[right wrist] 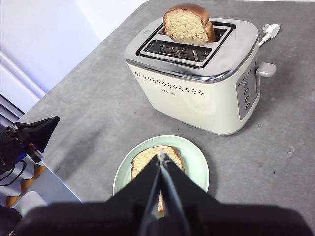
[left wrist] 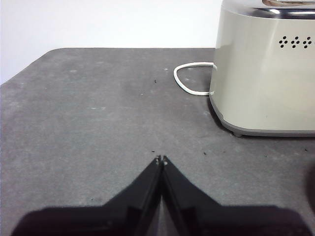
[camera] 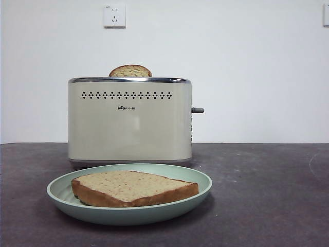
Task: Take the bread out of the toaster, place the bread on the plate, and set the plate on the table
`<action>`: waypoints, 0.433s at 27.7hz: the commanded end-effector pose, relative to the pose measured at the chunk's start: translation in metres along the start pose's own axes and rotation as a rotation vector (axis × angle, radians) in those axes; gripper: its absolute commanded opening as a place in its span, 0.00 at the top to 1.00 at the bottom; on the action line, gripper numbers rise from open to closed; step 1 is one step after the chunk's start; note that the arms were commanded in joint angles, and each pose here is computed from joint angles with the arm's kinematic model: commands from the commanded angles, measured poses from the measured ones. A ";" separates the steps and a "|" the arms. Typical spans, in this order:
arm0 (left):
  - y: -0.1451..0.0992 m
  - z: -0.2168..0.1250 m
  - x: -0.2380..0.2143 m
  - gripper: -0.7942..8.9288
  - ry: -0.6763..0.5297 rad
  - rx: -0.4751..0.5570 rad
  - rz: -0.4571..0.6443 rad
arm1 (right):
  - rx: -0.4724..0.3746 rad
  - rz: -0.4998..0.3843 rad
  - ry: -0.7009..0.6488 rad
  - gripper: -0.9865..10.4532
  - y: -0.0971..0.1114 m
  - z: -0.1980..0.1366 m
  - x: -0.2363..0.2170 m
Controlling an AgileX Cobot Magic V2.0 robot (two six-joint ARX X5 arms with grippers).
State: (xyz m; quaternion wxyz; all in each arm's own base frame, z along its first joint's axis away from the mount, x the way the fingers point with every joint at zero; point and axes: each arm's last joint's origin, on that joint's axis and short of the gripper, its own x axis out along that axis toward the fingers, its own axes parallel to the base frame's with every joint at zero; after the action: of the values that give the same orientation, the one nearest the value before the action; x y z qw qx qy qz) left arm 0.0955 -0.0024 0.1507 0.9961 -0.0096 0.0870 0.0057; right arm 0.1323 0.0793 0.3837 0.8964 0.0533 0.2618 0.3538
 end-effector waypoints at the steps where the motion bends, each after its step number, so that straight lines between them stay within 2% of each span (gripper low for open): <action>1: 0.000 -0.004 0.001 0.92 0.006 -0.006 0.000 | -0.008 0.002 0.003 0.91 0.000 -0.001 0.001; 3: 0.000 -0.004 0.001 0.92 0.006 -0.006 0.000 | -0.015 -0.009 0.002 0.91 -0.002 0.001 0.007; 5: 0.000 -0.004 0.001 0.92 0.006 -0.006 0.000 | -0.068 -0.068 -0.036 0.91 -0.005 0.005 0.012; 7: 0.000 -0.004 0.001 0.92 0.006 -0.006 0.000 | -0.126 -0.125 -0.102 0.91 -0.008 0.011 0.017; 9: 0.000 -0.004 0.001 0.92 0.006 -0.006 0.000 | -0.166 -0.142 -0.190 0.91 -0.012 0.016 0.021; 12: 0.000 -0.004 0.001 0.92 0.006 -0.006 0.000 | -0.173 -0.178 -0.292 0.91 -0.023 0.013 0.022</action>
State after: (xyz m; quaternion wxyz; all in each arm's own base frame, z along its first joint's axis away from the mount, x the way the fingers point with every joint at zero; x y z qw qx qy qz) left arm 0.0955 -0.0024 0.1507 0.9961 -0.0096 0.0870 0.0057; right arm 0.1650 0.0807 0.3843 0.9500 0.0122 0.1136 0.2905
